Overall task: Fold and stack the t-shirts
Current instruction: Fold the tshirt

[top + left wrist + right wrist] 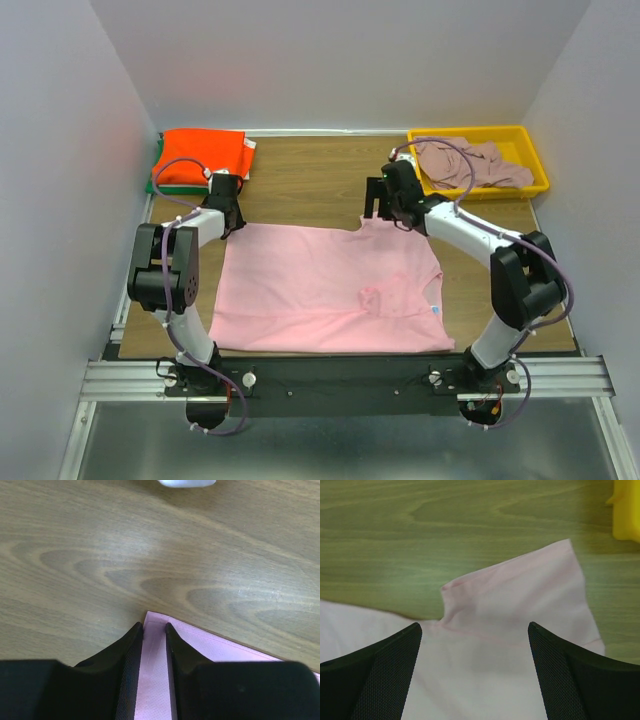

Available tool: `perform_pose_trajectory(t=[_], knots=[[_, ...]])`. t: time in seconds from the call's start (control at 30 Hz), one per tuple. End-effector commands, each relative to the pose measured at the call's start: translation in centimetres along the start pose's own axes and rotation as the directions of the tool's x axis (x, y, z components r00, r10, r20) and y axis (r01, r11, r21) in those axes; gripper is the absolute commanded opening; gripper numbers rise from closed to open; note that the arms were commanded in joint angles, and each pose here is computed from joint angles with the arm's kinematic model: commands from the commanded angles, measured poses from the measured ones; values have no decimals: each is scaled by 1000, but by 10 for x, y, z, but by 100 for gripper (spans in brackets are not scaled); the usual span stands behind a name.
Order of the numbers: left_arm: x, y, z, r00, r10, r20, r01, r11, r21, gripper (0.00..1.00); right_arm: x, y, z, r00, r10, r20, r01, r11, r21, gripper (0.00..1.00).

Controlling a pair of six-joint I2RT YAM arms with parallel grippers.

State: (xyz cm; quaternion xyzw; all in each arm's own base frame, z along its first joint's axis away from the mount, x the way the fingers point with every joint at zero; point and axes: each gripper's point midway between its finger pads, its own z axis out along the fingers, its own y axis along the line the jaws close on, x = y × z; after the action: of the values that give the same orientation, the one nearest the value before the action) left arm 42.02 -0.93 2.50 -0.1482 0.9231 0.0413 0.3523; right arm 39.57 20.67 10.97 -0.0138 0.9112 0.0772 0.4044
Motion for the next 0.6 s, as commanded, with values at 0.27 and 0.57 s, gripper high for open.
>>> perform_pose_trajectory(t=[0.27,0.57], knots=[[3,1,16,999,40,-21,-40,999,-6,10,-42,-95,66,995,98,-31,-94,989,113,89],[1,8,12,999,32,-10,-32,999,-36,0,-28,-97,100,992,92,-87,-83,991,107,76]])
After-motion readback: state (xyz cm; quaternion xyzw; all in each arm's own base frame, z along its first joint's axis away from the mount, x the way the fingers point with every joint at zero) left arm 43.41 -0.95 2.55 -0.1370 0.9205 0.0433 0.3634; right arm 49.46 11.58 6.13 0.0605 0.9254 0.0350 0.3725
